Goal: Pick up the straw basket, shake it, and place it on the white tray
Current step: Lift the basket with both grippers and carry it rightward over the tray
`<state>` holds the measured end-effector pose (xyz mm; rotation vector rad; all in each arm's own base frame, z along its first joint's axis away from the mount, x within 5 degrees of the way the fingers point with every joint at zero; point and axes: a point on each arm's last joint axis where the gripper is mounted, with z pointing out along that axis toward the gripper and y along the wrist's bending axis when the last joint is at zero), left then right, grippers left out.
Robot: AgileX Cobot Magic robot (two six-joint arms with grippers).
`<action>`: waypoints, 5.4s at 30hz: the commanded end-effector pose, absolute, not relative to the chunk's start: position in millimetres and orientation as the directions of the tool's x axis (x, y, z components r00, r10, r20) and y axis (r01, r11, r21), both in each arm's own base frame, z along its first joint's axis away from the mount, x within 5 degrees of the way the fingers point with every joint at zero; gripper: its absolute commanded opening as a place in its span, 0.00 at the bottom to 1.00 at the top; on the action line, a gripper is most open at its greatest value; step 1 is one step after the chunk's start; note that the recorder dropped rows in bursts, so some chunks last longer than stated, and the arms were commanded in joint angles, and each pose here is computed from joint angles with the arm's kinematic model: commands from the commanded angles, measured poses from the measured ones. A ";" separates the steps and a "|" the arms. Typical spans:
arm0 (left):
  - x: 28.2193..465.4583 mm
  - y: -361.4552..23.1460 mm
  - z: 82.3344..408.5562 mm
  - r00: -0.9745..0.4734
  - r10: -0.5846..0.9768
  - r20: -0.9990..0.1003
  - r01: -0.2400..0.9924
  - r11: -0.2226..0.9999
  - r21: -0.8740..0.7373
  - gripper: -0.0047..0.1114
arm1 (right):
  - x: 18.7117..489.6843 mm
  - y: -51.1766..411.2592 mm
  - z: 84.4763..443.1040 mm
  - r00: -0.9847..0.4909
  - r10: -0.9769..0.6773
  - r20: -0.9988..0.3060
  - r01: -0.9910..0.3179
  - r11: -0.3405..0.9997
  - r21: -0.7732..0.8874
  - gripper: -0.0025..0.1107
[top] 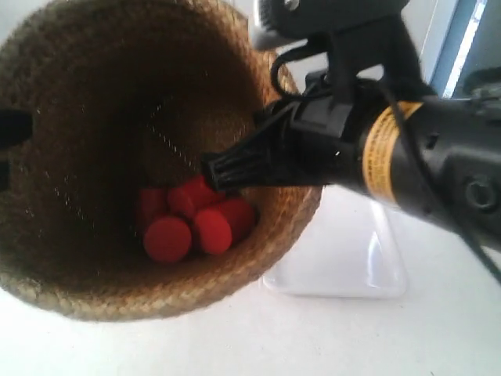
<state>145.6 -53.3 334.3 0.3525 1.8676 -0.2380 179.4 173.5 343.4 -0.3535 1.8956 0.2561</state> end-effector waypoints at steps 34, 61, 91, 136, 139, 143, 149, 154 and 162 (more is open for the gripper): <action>143.8 -61.2 341.5 -0.413 0.145 -0.899 0.404 0.914 -0.039 0.04 | 173.9 182.8 342.3 -0.352 -0.155 -0.923 -0.368 0.930 -0.016 0.02; 143.2 -66.3 353.4 -0.293 0.229 -0.928 0.449 0.890 0.077 0.04 | 170.7 176.3 359.5 -0.217 -0.177 -0.960 -0.457 0.887 -0.060 0.02; 141.5 -61.1 355.2 -0.384 0.087 -0.919 0.372 0.926 -0.068 0.04 | 172.4 184.8 355.3 -0.303 -0.176 -0.937 -0.390 0.920 -0.047 0.02; 142.4 -75.3 355.5 -0.212 0.168 -0.963 0.479 0.876 0.047 0.04 | 179.6 193.7 343.5 -0.251 -0.201 -0.947 -0.505 0.862 -0.049 0.02; 171.0 -71.6 307.8 -0.444 0.170 -0.880 0.381 0.924 -0.014 0.04 | 213.8 184.0 311.6 -0.328 -0.207 -0.922 -0.286 0.952 -0.111 0.02; 156.0 -73.9 323.2 -0.467 0.126 -0.875 0.408 0.909 -0.087 0.04 | 189.7 189.2 339.4 -0.390 -0.166 -0.906 -0.409 0.913 0.008 0.02; 167.5 -71.5 314.8 -0.385 0.121 -0.915 0.385 0.922 -0.040 0.04 | 202.4 178.1 340.0 -0.284 -0.177 -0.943 -0.293 0.952 -0.090 0.02; 145.2 -74.3 353.3 -0.345 0.086 -0.935 0.444 0.892 -0.082 0.04 | 182.8 180.3 352.5 -0.372 -0.163 -0.914 -0.377 0.926 -0.012 0.02; 167.5 -76.6 310.8 -0.528 0.142 -0.837 0.381 0.921 -0.084 0.04 | 204.4 176.8 323.0 -0.371 -0.178 -0.911 -0.284 0.956 -0.071 0.02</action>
